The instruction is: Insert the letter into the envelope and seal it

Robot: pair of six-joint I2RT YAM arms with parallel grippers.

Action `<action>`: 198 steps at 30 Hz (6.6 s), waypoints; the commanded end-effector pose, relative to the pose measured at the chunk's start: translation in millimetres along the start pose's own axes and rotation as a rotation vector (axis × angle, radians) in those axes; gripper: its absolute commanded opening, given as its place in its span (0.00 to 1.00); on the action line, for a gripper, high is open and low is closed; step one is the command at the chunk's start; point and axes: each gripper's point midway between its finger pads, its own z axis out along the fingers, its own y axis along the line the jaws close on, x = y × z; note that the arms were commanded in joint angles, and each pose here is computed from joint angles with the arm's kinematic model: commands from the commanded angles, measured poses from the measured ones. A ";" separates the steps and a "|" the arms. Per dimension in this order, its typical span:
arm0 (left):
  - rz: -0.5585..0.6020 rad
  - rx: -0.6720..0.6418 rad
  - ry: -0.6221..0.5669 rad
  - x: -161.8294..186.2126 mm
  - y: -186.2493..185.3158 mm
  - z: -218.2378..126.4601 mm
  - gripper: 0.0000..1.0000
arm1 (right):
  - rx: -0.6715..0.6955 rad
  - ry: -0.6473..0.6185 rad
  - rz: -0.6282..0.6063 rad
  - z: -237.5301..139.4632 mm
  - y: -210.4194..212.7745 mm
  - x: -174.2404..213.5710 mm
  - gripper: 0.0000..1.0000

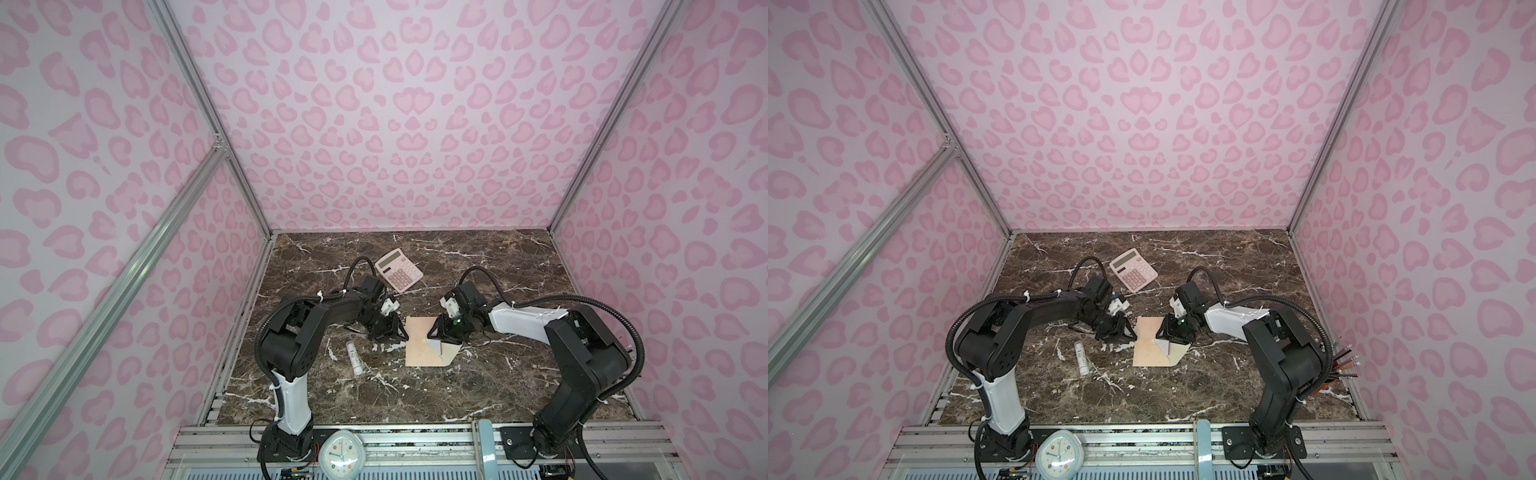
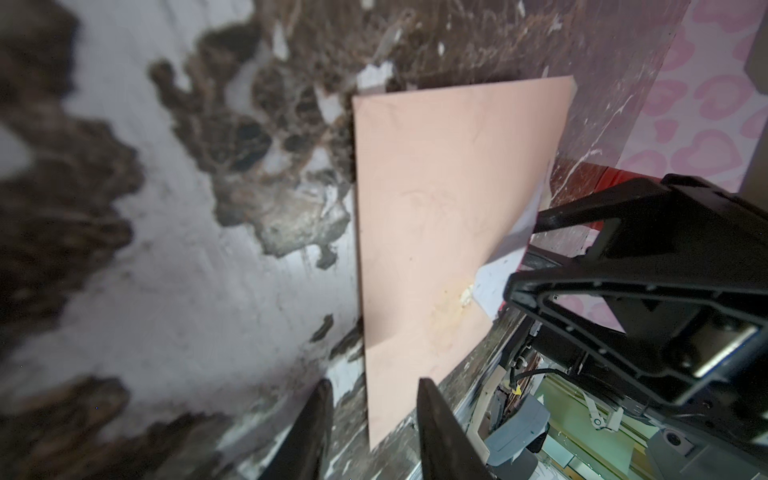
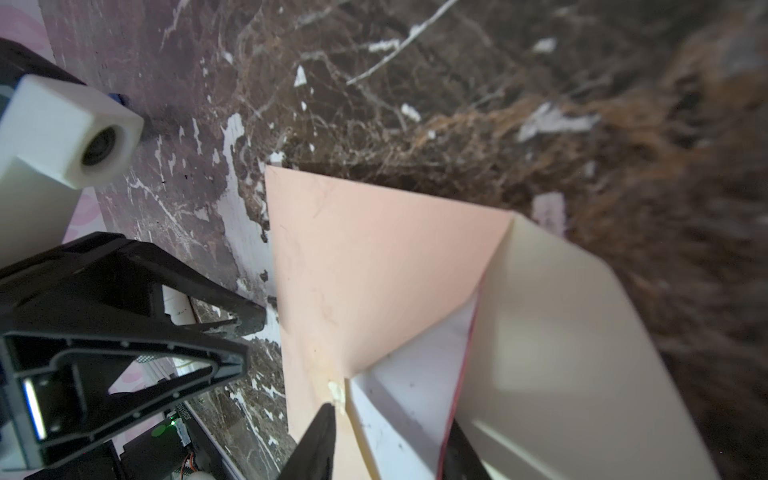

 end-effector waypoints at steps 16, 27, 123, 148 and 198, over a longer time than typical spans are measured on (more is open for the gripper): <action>0.007 -0.043 -0.013 -7.5 3.6 -2.4 0.38 | 0.101 0.035 -0.018 -11.3 -16.8 1.2 0.40; 0.003 -0.018 -0.008 -9.7 -0.3 5.2 0.38 | 0.079 0.026 0.001 -2.8 -12.6 -3.5 0.41; 0.029 -0.144 -0.360 -19.5 -43.9 -149.3 0.41 | 0.022 -0.445 -0.072 -122.6 -18.7 -44.7 0.47; -0.391 -0.445 -0.337 76.3 70.6 -125.7 0.55 | 0.008 -0.398 -0.447 -97.3 28.4 15.1 0.46; -0.337 -0.783 -0.152 91.5 130.1 -60.3 0.33 | 0.010 -0.311 -0.440 -72.6 37.1 21.5 0.47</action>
